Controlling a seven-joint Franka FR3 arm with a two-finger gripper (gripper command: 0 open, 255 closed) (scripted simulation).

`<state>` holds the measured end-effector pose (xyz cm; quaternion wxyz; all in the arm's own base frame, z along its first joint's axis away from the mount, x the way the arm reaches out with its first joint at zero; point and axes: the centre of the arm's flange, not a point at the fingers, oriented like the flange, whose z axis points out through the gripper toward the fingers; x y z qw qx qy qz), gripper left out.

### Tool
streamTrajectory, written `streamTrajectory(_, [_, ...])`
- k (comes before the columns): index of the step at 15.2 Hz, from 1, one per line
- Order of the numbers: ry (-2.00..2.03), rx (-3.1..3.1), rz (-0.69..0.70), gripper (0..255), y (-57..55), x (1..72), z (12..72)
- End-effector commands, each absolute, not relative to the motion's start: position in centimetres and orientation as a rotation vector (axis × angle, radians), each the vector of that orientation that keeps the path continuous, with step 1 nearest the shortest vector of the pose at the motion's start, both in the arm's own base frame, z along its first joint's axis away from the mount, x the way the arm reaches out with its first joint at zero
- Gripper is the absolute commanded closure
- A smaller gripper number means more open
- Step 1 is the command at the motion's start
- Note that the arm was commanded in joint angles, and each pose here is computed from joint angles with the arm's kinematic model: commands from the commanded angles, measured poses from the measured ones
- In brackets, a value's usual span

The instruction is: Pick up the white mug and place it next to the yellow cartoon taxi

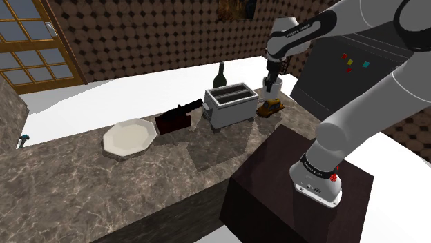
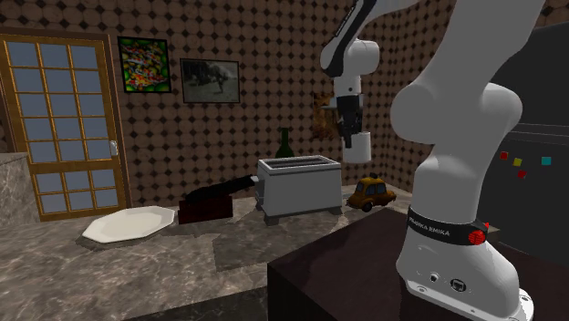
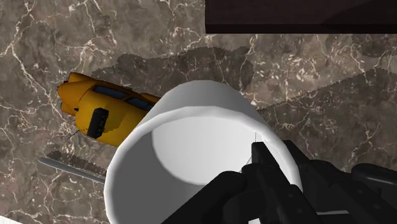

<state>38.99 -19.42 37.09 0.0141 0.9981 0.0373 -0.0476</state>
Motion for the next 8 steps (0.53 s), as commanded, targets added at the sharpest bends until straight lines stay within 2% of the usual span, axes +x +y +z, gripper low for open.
streamTrajectory(1, [0.118, 3.107, -0.148, 255, -22.0, 38.4, 37.1])
streamTrajectory(8, [0.118, 3.107, -0.148, 255, -31.1, 36.8, 37.1])
